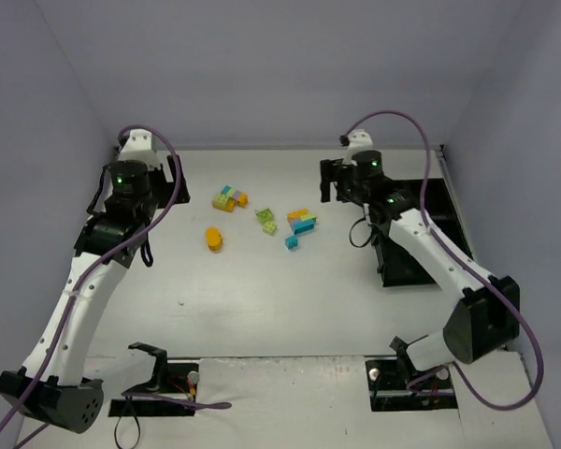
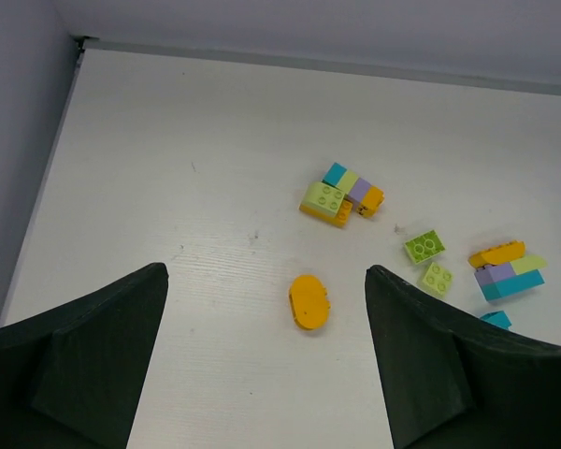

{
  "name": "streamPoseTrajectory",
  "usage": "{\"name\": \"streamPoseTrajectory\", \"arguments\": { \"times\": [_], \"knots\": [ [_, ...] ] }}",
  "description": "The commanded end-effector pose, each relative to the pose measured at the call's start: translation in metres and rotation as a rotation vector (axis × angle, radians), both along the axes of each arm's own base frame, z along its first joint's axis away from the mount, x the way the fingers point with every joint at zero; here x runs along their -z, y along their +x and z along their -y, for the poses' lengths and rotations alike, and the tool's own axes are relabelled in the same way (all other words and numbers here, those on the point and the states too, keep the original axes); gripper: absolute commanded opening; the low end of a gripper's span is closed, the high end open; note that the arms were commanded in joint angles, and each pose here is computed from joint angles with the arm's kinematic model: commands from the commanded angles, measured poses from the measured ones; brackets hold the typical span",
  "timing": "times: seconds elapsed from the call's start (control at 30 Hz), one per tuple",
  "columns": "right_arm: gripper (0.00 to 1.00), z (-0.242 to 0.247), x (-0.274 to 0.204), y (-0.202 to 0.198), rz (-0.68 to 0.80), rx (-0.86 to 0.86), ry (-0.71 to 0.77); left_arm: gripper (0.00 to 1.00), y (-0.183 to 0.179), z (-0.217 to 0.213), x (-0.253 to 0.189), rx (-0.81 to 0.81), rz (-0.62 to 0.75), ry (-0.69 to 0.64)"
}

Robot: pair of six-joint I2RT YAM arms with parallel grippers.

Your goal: Sort the legos into containers by color

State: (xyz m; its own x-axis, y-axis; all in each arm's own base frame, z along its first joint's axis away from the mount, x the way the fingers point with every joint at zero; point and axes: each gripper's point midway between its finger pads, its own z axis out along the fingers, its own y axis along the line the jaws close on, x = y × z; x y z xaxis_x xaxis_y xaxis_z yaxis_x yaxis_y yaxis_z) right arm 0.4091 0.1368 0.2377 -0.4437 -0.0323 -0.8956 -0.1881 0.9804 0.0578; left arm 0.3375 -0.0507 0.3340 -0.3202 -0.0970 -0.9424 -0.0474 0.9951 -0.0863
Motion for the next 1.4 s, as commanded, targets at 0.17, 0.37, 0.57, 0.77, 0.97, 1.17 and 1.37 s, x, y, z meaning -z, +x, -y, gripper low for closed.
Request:
{"name": "streamPoseTrajectory", "arguments": {
  "times": [0.17, 0.37, 0.57, 0.77, 0.97, 1.17, 1.37],
  "knots": [
    [0.71, -0.122, 0.036, 0.005, -0.083, -0.244, 0.059, 0.80, 0.001, 0.003, -0.005, -0.021, 0.002, -0.052],
    [0.71, -0.184, 0.089, 0.005, -0.187, -0.385, 0.031, 0.80, -0.011, 0.001, 0.010, -0.029, -0.050, -0.060],
    [0.75, -0.210, 0.125, 0.003, -0.240, -0.459, -0.009, 0.80, -0.020, -0.002, 0.016, -0.038, -0.073, -0.061],
    [0.75, -0.212, 0.171, 0.013, -0.290, -0.459, -0.080, 0.80, -0.026, -0.004, 0.023, -0.042, -0.095, -0.054],
    [0.65, -0.212, 0.190, 0.024, -0.287, -0.465, -0.140, 0.80, -0.024, -0.003, 0.024, -0.039, -0.100, -0.053],
    [0.30, -0.202, 0.194, 0.025, -0.283, -0.435, -0.181, 0.80, -0.021, -0.003, 0.024, -0.038, -0.101, -0.050],
    [0.00, -0.181, 0.139, 0.042, -0.186, -0.362, -0.141, 0.79, -0.018, -0.001, 0.024, -0.033, -0.099, -0.051]
  ]
}}
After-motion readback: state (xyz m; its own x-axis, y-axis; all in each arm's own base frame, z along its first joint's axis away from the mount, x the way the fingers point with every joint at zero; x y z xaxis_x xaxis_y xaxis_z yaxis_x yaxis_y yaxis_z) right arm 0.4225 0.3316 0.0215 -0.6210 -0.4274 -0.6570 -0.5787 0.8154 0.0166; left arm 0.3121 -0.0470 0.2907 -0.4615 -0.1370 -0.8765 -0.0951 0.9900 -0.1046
